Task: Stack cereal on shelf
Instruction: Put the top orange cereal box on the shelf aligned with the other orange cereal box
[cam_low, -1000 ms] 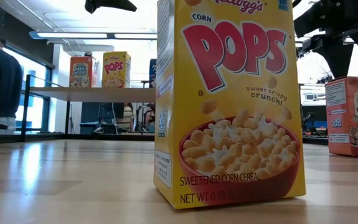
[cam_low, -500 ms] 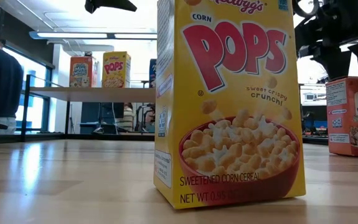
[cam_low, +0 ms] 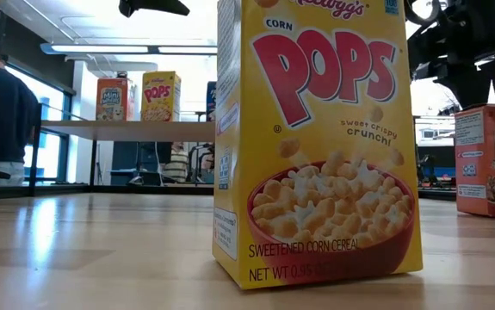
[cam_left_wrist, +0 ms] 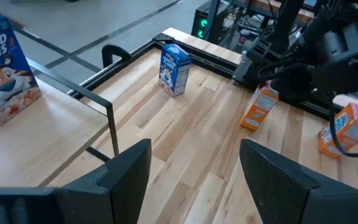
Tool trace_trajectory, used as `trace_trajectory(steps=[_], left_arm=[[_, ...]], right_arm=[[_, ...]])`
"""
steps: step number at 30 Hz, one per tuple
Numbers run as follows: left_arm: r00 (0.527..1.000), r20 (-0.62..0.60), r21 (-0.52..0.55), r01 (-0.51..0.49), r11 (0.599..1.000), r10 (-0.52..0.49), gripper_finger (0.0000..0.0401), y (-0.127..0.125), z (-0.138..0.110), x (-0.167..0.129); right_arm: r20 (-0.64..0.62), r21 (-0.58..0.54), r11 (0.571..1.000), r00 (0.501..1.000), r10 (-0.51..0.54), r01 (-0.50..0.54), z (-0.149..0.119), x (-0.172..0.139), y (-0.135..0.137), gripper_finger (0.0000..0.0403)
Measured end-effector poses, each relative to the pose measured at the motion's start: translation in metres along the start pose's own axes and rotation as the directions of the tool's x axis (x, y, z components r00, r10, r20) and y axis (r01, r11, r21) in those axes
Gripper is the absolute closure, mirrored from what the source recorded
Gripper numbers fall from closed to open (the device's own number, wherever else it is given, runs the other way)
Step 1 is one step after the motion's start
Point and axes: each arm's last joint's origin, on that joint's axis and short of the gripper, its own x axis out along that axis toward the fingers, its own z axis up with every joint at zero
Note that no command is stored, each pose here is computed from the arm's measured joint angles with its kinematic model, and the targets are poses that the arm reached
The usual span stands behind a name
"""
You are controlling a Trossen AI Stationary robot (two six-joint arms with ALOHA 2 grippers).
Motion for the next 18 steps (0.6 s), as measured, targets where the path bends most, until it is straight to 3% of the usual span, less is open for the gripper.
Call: trace_trajectory(steps=[4,9,18], left_arm=[[1.0,-0.004,-0.001,0.006,1.0,-0.006,0.0145,0.001,0.001,0.001],[0.997,0.017,-0.021,-0.073,0.997,0.074,0.0135,0.007,0.002,0.007],[0.998,-0.003,-0.025,-0.055,0.998,0.055,0.0134,0.01,0.003,0.011]], right_arm=[[-0.001,0.001,1.0,1.0,0.002,-0.002,0.0,0.0,0.0,0.0214],[0.0,0.002,1.0,1.0,0.002,-0.002,0.0,0.0,0.0,0.0215],[0.037,0.011,1.0,0.999,0.016,-0.016,0.003,-0.009,0.0,0.0215]])
